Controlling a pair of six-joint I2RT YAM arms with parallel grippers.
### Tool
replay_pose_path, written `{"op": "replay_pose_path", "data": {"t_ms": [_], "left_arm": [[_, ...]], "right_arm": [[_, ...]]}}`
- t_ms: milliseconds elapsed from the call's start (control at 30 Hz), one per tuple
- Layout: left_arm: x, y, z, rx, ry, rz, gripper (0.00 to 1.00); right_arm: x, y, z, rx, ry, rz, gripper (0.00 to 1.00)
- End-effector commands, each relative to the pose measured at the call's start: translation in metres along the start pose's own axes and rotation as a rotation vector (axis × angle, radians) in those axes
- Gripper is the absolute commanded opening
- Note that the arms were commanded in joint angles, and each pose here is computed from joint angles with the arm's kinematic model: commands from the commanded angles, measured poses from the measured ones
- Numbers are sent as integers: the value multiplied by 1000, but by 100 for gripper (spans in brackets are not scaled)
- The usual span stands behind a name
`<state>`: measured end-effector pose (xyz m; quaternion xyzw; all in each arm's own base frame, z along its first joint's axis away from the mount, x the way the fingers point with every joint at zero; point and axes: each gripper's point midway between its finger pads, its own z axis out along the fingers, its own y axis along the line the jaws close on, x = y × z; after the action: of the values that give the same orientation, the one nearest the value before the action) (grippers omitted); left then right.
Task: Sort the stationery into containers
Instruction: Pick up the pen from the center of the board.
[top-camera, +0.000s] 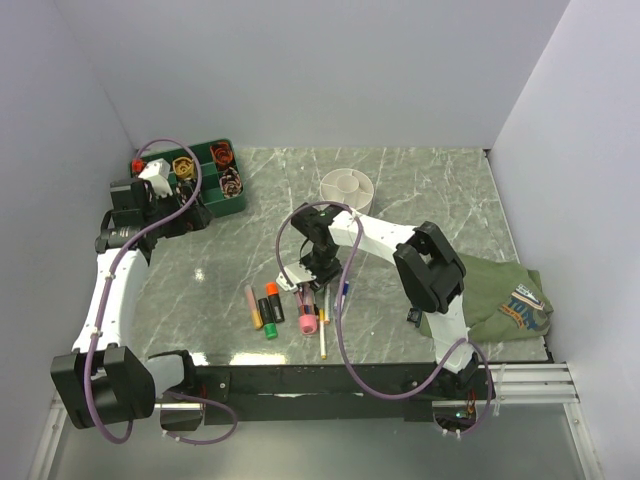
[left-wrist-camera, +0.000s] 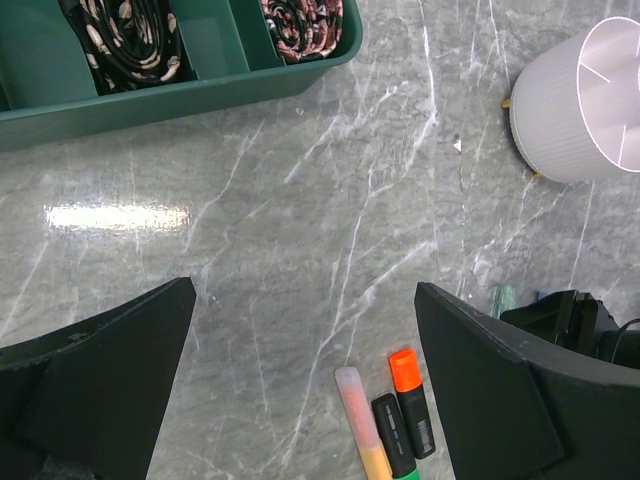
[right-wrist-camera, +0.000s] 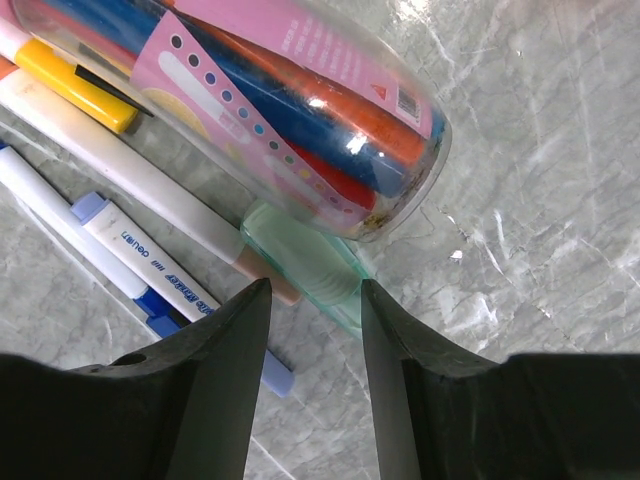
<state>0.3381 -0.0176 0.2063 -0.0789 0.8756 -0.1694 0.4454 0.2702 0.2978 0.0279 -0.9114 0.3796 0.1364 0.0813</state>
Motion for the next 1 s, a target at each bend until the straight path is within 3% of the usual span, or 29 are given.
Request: {"op": "replay_pose_path", "data": {"t_ms": [0,167,400,967], "left_arm": [[-10,-5,1,33,-32,-8,99],[-13,-5,0,30,-32,-3,99],[-16,-5,1,28,-41,-2,99],[-15,6,11,8,-17,-21,99]], "right_arm": [[-4,11,18,-73,-18,10,50],[-8,16,7,-119,-19,43,52],[-23,-2,-36,-34,-63,19,54],[3,-14,6,-5,0,-42,54]]}}
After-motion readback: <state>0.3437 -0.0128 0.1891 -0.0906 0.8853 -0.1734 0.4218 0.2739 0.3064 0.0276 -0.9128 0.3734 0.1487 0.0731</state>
